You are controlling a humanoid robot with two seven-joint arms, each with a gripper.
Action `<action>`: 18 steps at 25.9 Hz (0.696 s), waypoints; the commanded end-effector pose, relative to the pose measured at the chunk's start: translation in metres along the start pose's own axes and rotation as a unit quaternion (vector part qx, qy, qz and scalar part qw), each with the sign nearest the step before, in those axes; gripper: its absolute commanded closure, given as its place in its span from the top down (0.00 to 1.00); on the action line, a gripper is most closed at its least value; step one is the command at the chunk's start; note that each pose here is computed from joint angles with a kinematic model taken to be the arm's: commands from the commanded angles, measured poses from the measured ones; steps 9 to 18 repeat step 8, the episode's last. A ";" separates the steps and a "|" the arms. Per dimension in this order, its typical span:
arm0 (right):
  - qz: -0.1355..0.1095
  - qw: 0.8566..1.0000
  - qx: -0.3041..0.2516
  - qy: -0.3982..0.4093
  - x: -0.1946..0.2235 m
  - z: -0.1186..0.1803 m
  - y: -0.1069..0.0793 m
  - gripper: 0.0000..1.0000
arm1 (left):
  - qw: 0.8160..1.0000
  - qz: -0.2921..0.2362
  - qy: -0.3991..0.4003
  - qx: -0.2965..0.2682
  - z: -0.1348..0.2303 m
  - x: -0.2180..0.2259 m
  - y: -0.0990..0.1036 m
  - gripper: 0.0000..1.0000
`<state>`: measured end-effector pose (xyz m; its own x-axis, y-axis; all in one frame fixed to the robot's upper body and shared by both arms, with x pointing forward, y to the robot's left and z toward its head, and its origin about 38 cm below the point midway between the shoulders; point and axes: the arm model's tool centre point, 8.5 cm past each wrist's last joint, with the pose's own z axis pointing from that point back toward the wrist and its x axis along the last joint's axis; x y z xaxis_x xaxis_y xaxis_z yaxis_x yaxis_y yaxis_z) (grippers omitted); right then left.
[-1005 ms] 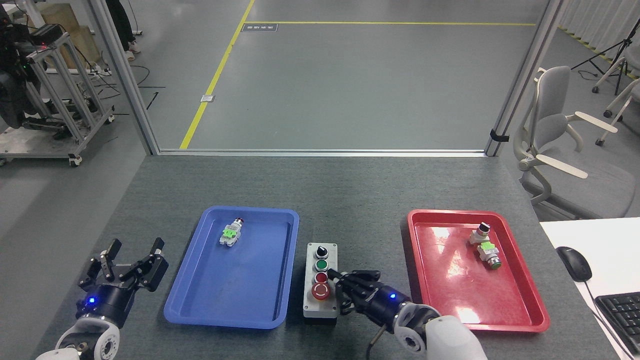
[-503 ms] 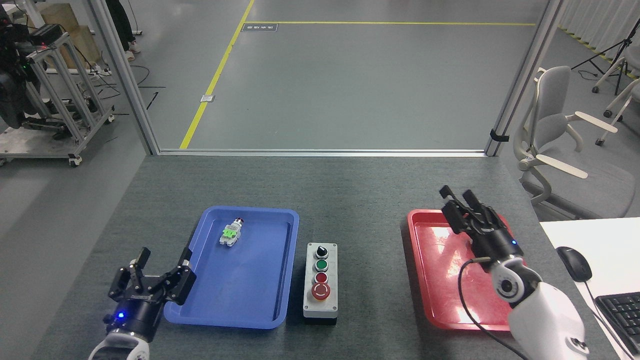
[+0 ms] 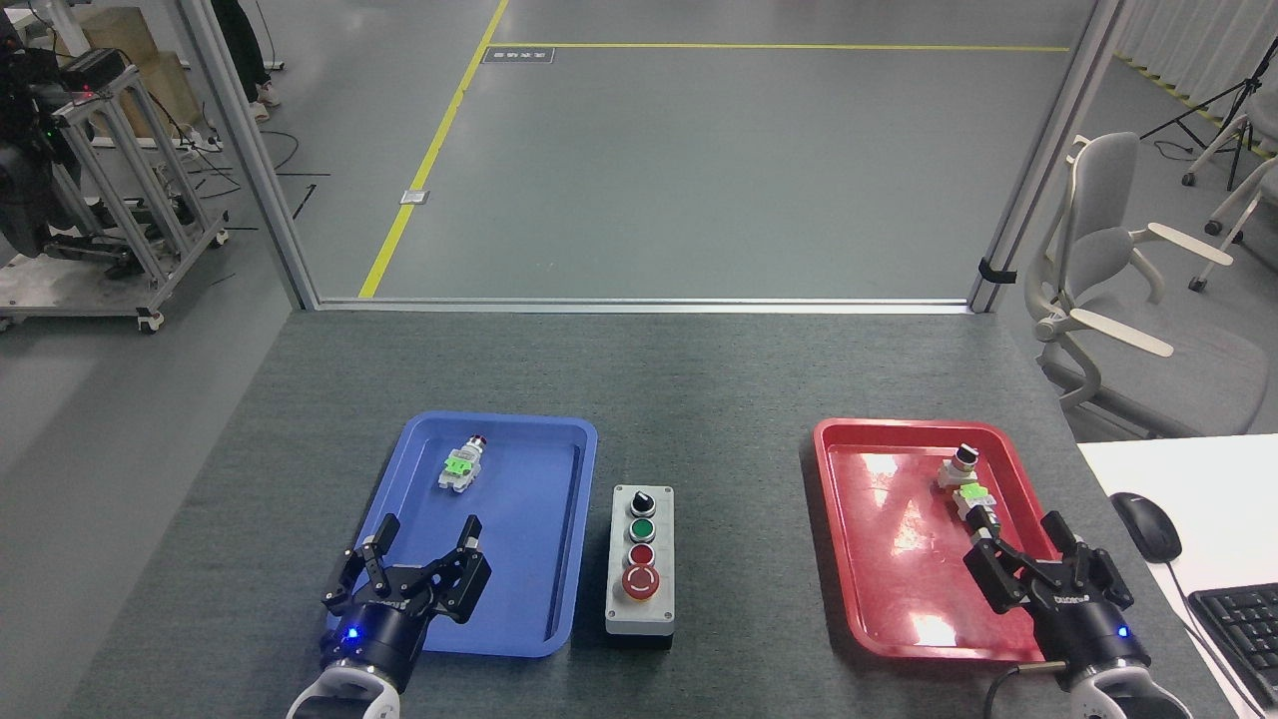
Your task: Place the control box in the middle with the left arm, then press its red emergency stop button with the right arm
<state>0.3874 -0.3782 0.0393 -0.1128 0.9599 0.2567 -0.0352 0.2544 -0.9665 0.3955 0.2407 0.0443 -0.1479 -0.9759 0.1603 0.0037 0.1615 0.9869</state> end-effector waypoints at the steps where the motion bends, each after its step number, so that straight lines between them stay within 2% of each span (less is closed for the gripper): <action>1: 0.000 1.000 0.000 0.002 0.001 0.002 0.003 1.00 | 1.000 0.001 0.004 -0.010 0.000 0.000 -0.002 1.00; 7: 0.000 1.000 -0.003 -0.001 0.003 0.000 0.000 1.00 | 0.998 -0.001 0.006 0.055 0.003 -0.002 0.008 1.00; 18: 0.001 1.000 -0.004 0.000 0.002 0.000 -0.001 1.00 | 0.998 0.000 0.006 0.056 0.003 -0.002 0.008 1.00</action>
